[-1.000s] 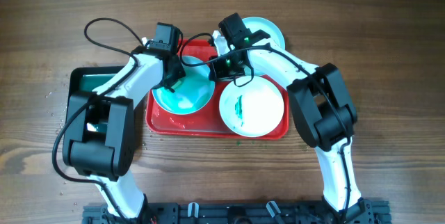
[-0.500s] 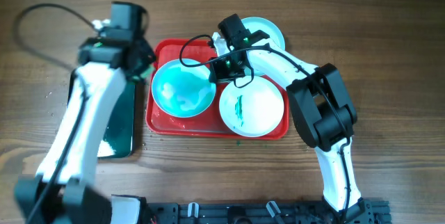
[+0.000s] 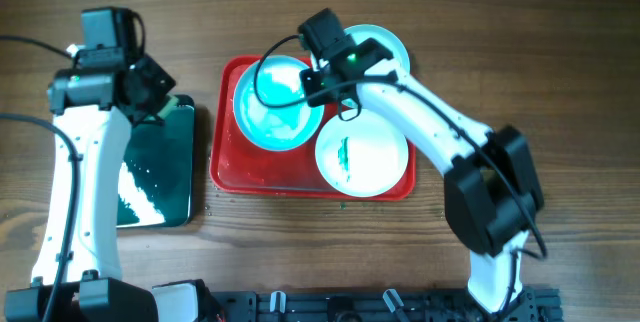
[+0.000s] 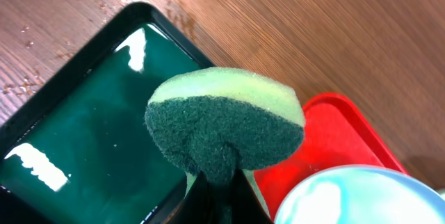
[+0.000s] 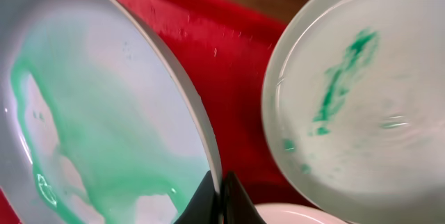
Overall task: Clean dirty plates on tray and stack at the side
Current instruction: 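Lift the sponge away to the left and raise the plate with the right gripper, then carry the cleaned plate right and set it on the table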
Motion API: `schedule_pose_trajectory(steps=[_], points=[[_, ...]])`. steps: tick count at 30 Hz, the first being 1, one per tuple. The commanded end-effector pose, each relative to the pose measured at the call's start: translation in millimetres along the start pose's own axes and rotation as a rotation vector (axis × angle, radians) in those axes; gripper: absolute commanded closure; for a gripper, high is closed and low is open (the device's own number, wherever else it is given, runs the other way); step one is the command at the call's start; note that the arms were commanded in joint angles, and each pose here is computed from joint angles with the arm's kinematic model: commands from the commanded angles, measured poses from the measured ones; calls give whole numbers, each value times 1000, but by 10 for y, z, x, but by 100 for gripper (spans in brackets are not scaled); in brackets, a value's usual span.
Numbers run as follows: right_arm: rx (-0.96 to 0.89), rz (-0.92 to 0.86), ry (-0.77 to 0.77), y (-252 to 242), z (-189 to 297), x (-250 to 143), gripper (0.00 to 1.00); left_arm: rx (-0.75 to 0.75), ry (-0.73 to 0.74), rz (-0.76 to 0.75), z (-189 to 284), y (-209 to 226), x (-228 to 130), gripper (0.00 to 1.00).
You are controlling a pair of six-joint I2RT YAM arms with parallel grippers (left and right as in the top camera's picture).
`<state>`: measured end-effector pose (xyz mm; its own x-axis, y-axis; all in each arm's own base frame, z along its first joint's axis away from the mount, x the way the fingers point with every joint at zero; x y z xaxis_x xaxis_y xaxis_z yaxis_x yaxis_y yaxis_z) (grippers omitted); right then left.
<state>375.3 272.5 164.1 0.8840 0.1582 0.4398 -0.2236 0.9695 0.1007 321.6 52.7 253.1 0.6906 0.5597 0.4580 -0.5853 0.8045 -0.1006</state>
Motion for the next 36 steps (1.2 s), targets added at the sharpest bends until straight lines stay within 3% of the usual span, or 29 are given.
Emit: schedule_pose_trajectory(steps=[1,14,21,29,36], points=[[-313,63,-243,54,384,130,96,-13,9,61,-49,93,53,96],[-801,189,-642,517,980,-57,96,-7,6,74,-55,135,77,96],[-902,214,-751,684,1181,-163,96,-7,6,74,-55,135,77,96],[-869,222,-735,718,1154,-183,96,-7,7,74,-55,136,75,96],[-487,256,-462,824,834,-296,96,7,51,51,-89,113,-33,96]])
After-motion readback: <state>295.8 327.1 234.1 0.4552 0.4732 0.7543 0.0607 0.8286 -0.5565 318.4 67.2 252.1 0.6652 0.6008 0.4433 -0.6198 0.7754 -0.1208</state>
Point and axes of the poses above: each gripper's point midway between its finger pads, its own z axis back along the fingers, its own y axis along the line the jaws close on, x = y × z, the point moved 7 cm from there along z, back along the fingers, and after that the axes turned 9 degrees about -z, right-handed, at the moved point
